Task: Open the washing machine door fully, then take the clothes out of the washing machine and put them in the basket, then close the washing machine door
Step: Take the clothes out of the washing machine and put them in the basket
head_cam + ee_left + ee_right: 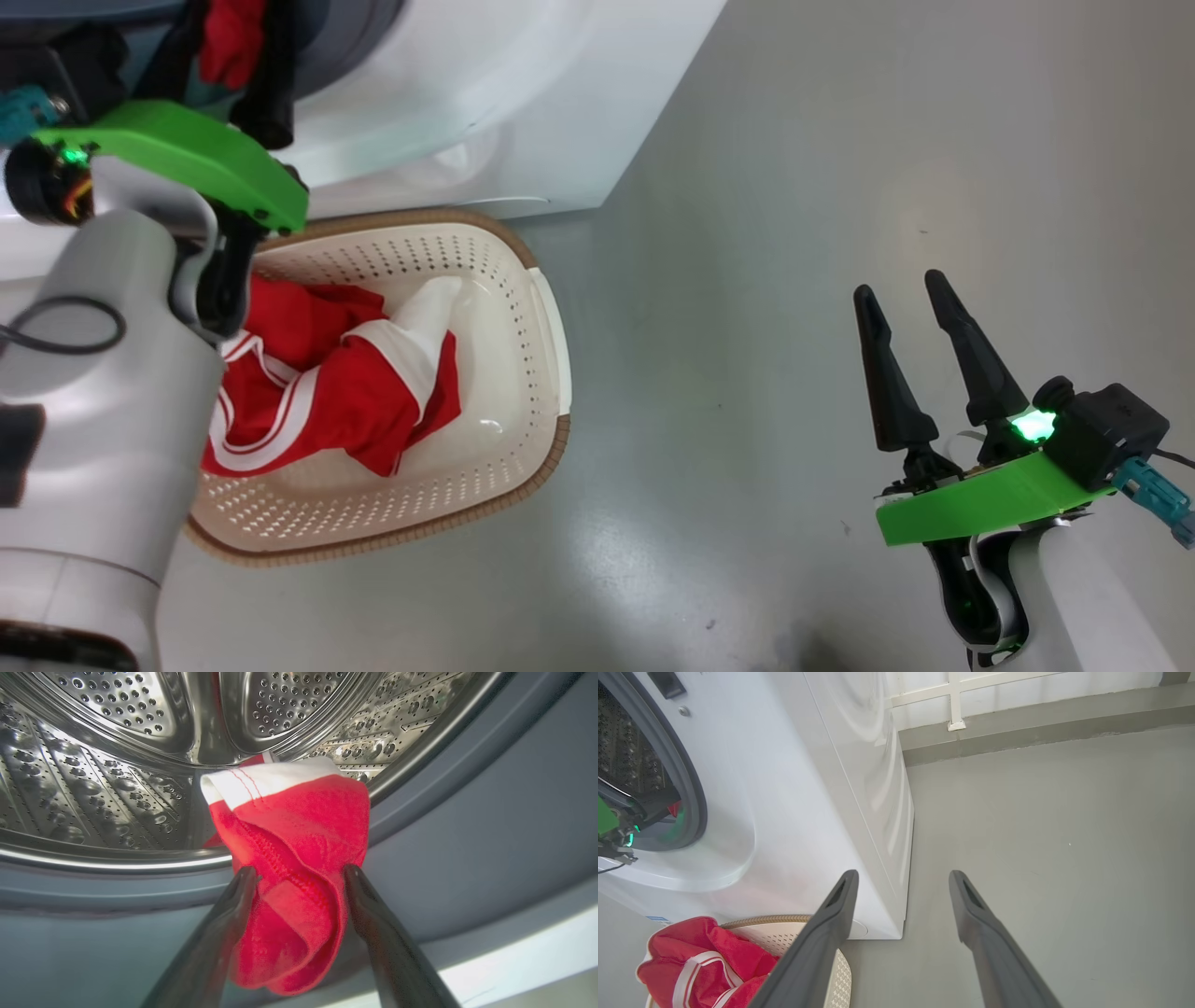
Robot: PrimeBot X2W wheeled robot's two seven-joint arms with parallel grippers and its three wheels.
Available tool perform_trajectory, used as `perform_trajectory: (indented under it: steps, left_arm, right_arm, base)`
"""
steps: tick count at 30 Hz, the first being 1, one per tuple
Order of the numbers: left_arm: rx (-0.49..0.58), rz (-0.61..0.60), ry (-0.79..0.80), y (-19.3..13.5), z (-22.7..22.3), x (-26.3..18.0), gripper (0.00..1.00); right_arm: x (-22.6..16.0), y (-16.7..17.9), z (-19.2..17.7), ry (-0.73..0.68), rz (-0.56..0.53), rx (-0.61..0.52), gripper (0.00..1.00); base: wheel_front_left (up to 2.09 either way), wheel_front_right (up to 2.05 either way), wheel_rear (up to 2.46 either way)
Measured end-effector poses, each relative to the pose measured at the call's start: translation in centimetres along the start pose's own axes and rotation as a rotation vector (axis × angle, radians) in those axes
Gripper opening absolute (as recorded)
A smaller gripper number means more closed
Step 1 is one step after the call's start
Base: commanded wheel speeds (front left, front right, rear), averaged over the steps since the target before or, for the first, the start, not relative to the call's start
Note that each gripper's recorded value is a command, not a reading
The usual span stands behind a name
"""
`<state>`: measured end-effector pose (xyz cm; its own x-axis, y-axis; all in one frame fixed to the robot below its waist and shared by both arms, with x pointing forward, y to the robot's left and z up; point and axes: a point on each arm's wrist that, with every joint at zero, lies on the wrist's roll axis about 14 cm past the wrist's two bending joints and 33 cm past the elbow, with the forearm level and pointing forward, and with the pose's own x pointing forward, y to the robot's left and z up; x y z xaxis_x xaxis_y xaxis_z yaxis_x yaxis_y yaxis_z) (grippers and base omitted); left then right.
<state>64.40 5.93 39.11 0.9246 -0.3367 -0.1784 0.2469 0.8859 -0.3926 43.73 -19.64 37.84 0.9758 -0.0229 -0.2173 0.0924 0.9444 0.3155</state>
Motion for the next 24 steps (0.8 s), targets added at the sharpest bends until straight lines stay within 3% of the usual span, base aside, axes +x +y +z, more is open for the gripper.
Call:
perform_trajectory:
  steps: [8, 9, 10, 11, 12, 18, 24]
  left_arm:
    - [-0.004, -0.01, 0.022, 0.4, -0.4, 1.6, 1.0]
    - [-0.003, -0.01, 0.022, 0.5, -0.3, 1.7, 0.78]
    - [-0.002, -0.012, 0.022, 0.4, -0.2, 1.8, 0.45]
    - [-0.002, -0.015, 0.022, 0.4, -0.2, 1.9, 0.35]
    - [-0.005, -0.018, 0.022, 0.3, -0.1, 2.0, 0.0]
    - [-0.012, -0.023, 0.009, 0.3, 0.5, 2.0, 0.0]
    - [-0.043, -0.006, -0.093, 1.1, 4.0, 1.5, 0.0]
  right_arm:
    - [0.3, -0.4, -0.4, 0.008, -0.009, 0.003, 1.0]
    - [0.4, -0.4, -0.3, 0.005, -0.008, 0.002, 1.0]
    - [0.5, -0.4, -0.3, 0.005, -0.009, 0.002, 1.0]
    - [0.5, -0.4, -0.3, 0.005, -0.009, 0.002, 1.0]
    - [0.5, -0.4, -0.3, 0.005, -0.01, 0.002, 1.0]
    - [0.6, -0.3, -0.3, 0.004, -0.006, 0.004, 1.0]
    - [1.0, -0.1, -0.2, -0.004, -0.001, 0.007, 1.0]
  base:
    - [0.0, 0.0, 0.0]
    - [0.0, 0.0, 0.0]
    - [0.0, 0.0, 0.0]
    - [0.0, 0.0, 0.0]
    - [0.0, 0.0, 0.0]
    - [0.0, 0.0, 0.0]
    - [0.0, 0.0, 0.0]
